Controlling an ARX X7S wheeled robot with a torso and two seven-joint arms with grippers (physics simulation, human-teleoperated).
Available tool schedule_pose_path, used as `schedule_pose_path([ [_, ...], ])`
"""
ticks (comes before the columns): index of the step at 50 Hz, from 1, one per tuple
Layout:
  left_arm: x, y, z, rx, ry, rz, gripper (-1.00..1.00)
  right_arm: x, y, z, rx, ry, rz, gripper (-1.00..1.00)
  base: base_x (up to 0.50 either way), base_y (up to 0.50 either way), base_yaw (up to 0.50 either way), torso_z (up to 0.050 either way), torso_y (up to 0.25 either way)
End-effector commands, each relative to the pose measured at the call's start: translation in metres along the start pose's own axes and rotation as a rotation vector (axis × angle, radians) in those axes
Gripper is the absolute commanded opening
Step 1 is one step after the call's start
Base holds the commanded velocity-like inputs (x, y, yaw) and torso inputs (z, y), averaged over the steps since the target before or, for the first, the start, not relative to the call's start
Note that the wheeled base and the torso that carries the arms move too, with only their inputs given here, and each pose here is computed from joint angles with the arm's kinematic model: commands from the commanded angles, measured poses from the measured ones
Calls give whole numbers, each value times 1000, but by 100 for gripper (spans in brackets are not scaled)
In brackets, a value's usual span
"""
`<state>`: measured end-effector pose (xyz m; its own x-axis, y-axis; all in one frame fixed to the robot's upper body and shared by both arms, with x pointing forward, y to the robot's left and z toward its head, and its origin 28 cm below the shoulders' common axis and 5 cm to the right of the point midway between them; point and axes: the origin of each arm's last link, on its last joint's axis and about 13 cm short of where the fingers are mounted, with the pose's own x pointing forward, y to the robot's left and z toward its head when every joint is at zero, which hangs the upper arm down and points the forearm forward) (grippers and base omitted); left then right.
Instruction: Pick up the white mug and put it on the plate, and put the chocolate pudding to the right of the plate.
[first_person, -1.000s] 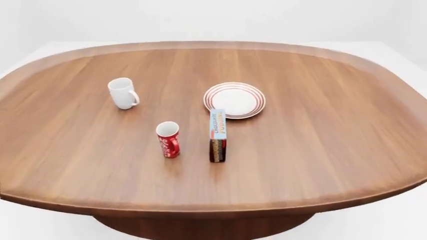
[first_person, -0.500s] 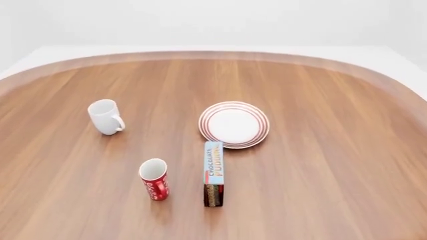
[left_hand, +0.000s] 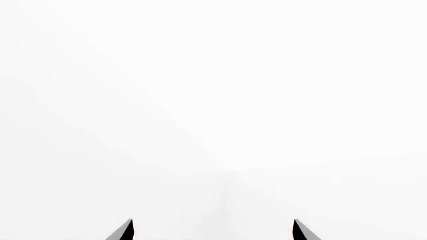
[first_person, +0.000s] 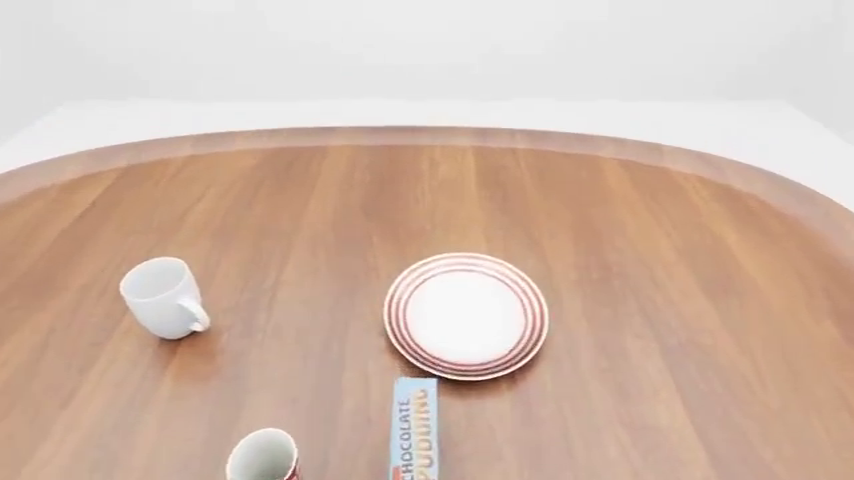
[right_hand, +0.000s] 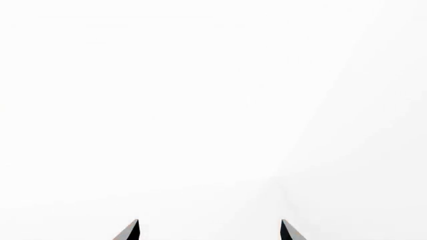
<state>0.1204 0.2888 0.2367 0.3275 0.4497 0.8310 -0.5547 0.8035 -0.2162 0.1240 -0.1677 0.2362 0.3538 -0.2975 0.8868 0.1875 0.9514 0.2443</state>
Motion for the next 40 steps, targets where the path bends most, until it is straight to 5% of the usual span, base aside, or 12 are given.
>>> schedule_pose_path([
  [1, 2, 1, 1, -16, -24, -2, 100, 0, -1, 0, -19, -14, 16, 100, 500, -47, 0, 0, 0],
  [40, 4, -1, 4, -29, -29, -6, 100, -1, 1, -1, -49, -6, 31, 100, 466, -29, 0, 0, 1],
])
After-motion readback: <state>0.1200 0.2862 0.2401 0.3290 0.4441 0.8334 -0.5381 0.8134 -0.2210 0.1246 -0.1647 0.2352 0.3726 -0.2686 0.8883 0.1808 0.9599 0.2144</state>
